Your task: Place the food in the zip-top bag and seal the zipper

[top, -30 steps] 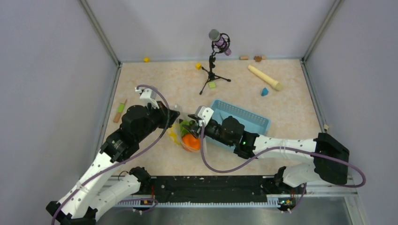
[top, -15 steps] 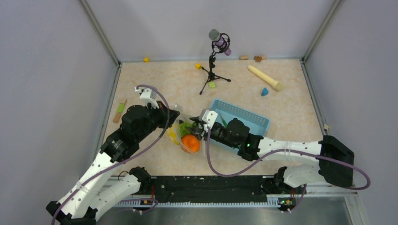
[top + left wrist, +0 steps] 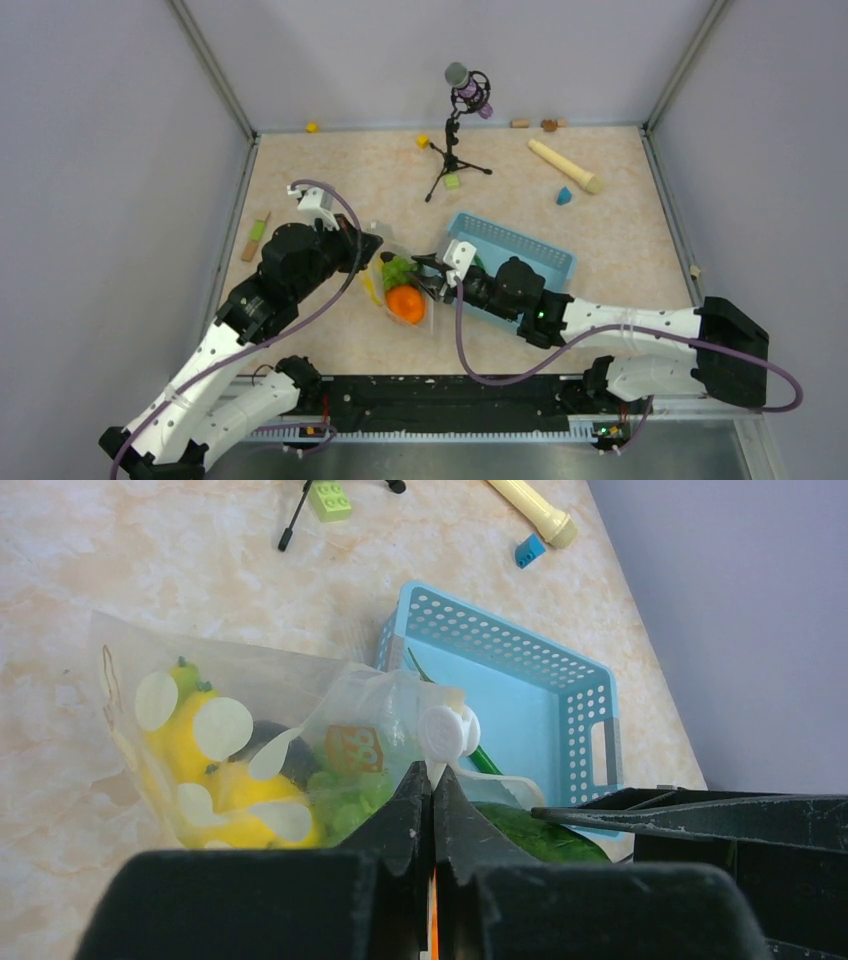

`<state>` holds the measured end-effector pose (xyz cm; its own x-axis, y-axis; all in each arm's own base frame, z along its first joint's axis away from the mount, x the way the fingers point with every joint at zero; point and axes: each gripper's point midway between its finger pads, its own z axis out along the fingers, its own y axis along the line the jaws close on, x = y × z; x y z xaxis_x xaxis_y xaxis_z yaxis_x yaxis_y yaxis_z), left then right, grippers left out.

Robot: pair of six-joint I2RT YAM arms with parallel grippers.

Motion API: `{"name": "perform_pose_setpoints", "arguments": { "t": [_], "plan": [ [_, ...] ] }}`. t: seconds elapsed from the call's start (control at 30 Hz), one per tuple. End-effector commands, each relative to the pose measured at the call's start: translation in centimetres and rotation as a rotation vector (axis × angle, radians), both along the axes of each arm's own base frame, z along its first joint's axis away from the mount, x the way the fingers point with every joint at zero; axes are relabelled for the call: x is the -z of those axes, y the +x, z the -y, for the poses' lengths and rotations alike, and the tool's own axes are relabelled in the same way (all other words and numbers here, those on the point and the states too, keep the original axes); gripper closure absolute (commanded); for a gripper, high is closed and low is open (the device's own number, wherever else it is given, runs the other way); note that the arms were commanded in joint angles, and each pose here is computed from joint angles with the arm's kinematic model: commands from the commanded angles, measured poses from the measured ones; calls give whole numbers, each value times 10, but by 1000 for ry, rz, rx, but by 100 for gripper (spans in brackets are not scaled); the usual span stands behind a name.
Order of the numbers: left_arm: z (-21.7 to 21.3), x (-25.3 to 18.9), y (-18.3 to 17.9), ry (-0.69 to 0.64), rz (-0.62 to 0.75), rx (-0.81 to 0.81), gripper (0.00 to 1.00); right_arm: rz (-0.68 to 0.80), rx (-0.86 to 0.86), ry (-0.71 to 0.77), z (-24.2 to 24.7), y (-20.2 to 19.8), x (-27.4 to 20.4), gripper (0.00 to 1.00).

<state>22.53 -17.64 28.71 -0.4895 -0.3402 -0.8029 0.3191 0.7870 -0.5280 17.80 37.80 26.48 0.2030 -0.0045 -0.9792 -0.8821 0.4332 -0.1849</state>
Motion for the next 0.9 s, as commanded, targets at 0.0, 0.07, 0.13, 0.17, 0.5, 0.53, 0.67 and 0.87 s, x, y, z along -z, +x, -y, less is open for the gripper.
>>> {"name": "perform_pose_setpoints", "arguments": {
  "t": [0.0,0.07,0.13,0.17,0.5,0.53,0.67,0.87],
  "plan": [
    [5,-28,6,-72,82,-1,100,51,-15,35,0,-5,-15,75],
    [7,-29,5,-78,82,8,100,61,-20,29,-4,-4,-15,98],
    [8,-30,5,-83,80,16,100,72,-33,8,-9,-4,-10,100],
    [9,-32,3,-87,82,24,100,79,-48,-7,-12,-5,-7,100],
    [37,-46,-12,-140,69,198,100,31,67,-133,-47,32,27,100],
    [39,-48,-15,-147,66,216,100,18,98,-143,-49,39,32,100],
    [46,-52,-22,-167,60,265,100,-43,296,-132,-44,71,39,100],
    [48,-55,-24,-178,66,280,100,-126,451,-90,-40,92,51,100]
  ]
}}
